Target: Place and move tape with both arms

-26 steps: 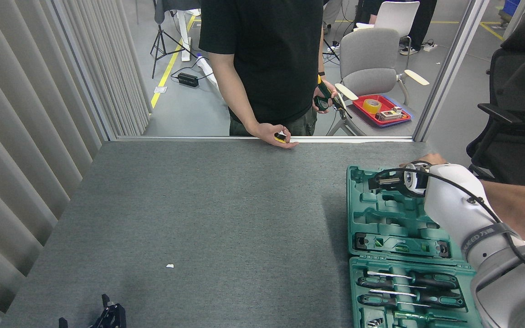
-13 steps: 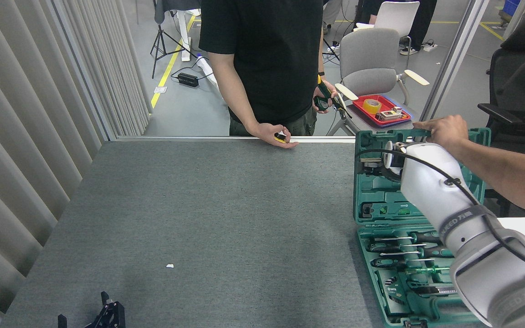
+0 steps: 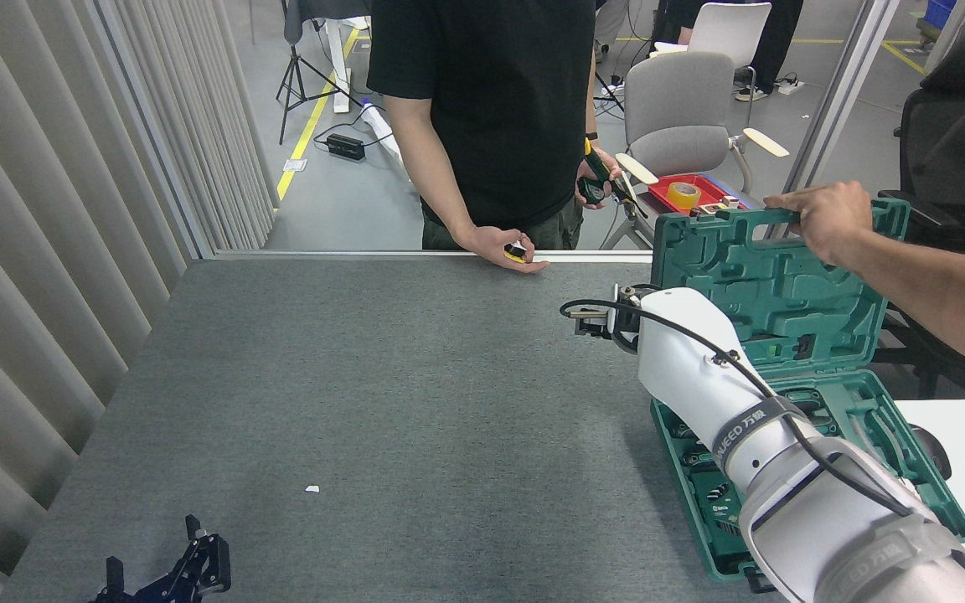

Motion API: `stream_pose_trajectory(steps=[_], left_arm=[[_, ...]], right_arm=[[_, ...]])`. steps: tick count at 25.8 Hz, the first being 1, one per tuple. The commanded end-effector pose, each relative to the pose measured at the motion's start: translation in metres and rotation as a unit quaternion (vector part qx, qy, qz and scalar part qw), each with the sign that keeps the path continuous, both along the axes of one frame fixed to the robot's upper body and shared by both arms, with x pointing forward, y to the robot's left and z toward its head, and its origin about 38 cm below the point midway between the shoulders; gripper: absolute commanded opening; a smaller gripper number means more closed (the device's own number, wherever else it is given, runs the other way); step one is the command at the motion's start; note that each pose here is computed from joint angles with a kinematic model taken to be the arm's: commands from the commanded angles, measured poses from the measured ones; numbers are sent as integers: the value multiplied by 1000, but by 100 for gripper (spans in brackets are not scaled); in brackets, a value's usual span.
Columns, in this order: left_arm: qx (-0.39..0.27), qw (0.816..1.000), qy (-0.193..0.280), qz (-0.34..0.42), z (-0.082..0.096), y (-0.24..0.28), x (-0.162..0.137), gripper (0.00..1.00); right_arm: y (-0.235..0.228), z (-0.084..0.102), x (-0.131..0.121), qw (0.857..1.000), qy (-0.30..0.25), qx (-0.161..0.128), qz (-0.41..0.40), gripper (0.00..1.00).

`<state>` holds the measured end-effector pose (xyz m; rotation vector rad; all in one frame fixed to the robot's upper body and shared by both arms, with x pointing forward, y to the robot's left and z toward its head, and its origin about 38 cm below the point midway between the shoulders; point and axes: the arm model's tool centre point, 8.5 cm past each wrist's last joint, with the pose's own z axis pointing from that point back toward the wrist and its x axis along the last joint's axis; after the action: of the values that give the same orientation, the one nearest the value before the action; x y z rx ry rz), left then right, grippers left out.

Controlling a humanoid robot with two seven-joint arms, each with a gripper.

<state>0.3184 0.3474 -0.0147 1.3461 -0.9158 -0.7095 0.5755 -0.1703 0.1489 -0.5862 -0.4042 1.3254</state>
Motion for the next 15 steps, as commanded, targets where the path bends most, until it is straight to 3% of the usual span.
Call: stream_pose_trajectory(steps=[1,3,6,9,12,15], left_arm=[[0,1000,-11,-2,8,0,8,99],[0,1000,-15,-2,10,0,11,99],[-3,1000,-16,-1,10,-2,12,99],[-3,1000,-22,-2,15,-2,18,99],[-2,1000,-27,-2,19,-2,23,99],[-1,999,-46,-4,31,-3,35,99]], right_arm=[[13,0,-1,1000,-5,5,14,100],[33,4,0,999,-26,6,34,100],[52,-4,-3,993,-76,-35,87,100],[74,-24,-14,977,-102,-69,174,100],[88,-39,-23,967,-129,-83,205,100],[104,-45,-28,945,-202,-117,230,100]])
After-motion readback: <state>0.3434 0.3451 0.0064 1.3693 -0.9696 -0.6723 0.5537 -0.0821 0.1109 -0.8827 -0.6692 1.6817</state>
